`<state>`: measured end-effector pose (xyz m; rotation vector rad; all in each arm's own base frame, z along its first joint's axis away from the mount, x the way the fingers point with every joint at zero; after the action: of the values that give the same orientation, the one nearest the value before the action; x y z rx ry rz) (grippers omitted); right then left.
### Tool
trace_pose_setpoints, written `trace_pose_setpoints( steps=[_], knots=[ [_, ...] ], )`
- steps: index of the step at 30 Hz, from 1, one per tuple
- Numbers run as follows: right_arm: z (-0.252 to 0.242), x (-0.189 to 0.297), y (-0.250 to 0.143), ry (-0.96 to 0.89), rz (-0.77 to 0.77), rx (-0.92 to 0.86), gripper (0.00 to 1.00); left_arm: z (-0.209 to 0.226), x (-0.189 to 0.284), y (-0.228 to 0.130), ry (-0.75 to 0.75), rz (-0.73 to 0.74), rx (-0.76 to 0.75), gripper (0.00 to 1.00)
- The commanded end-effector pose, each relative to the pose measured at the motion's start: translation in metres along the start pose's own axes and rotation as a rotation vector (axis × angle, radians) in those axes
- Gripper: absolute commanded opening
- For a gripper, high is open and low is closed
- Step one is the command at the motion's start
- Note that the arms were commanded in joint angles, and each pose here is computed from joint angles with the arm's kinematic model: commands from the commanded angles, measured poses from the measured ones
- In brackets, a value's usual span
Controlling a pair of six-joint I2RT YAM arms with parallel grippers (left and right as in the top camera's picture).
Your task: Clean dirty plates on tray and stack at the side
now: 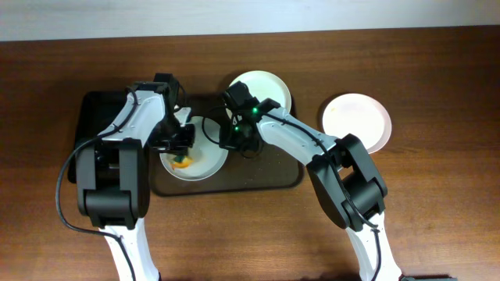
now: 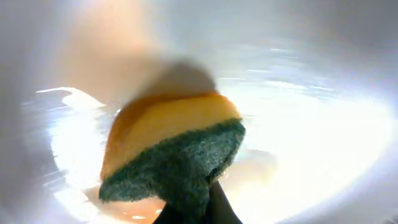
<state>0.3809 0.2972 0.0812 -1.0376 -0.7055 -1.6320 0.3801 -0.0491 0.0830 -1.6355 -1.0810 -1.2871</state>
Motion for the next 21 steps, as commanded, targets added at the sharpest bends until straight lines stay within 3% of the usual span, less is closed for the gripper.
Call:
trace_pose_setpoints(
  steps=[1, 5, 15, 21],
  knots=[
    [-0.005, -0.004, 0.006, -0.013, -0.009, -0.019, 0.04, -0.023, -0.028, 0.000, -0.251, -0.006, -0.109, 0.01],
    [-0.005, -0.004, 0.006, -0.014, -0.008, -0.019, 0.04, -0.014, -0.027, 0.011, -0.192, -0.063, -0.079, 0.01],
    [-0.005, -0.004, 0.006, -0.012, -0.006, -0.016, 0.04, 0.063, -0.017, 0.020, 0.266, -0.161, 0.389, 0.01],
    [-0.004, -0.004, 0.006, -0.008, -0.009, -0.014, 0.04, 0.059, -0.019, 0.008, 0.292, -0.084, 0.402, 0.01]
  ],
)
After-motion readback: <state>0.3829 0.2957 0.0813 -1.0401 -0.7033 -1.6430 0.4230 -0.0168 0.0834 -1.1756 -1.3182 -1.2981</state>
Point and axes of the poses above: each gripper's point midway between its finger pads, its own x axis back along the fingers, its own z axis along the line the jaws close on, y = z × x, the point moved 8 cm from there along x, back along the fingers, and after that the axes turned 14 degrees about -x, right-handed, at the moved point
